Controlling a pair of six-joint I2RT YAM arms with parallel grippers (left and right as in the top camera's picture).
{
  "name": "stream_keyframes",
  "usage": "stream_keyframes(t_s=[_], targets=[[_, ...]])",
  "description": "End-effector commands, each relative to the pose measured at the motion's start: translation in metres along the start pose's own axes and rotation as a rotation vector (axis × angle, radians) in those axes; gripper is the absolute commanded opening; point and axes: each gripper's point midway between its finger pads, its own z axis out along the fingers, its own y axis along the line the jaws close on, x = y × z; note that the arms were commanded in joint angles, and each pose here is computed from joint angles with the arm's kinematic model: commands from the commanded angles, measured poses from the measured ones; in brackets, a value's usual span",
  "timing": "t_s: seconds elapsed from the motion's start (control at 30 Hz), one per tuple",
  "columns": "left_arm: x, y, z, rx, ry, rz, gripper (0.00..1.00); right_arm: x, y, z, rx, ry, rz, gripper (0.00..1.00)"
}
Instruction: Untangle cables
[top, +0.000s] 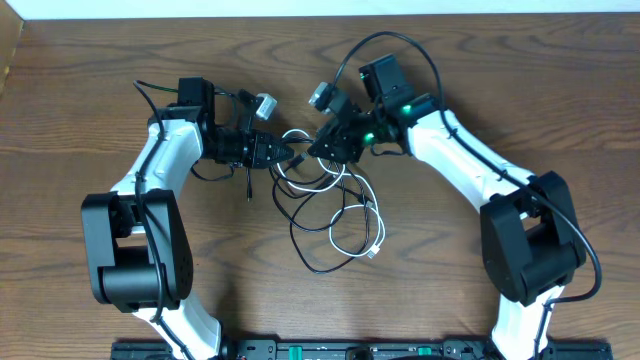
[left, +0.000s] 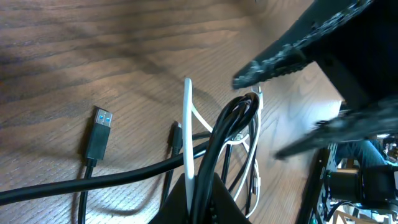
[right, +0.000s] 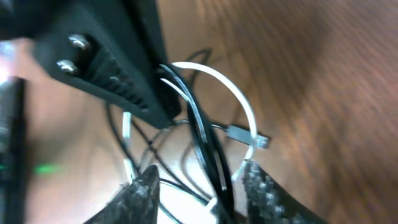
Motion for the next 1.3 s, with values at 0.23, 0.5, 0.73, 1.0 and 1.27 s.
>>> stream_keyframes(t_s=[0.23,0.5,0.73,1.0,1.27], targets=[[-0.006,-0.004,-0.004,0.012,-0.019,0.041,0.07,0.002,-0.009,0.012,0.176,0.086,-0.194,0.01],[-0.011,0.015,-0.005,-0.089,-0.027,-0.036,0.07,-0.015,0.017,-0.005,0.022,-0.003,-0.187,0.01],[-0.021,0.029,-0.007,-0.159,-0.067,-0.152,0.07,-0.041,0.043,-0.054,-0.211,-0.183,-0.177,0.01],[-0.02,0.031,-0.007,-0.172,-0.064,-0.155,0.07,-0.046,0.032,-0.109,-0.369,-0.337,-0.12,0.01],[-0.021,0.027,-0.006,-0.15,-0.065,-0.153,0.07,-0.023,0.001,-0.088,-0.162,-0.195,-0.028,0.31]])
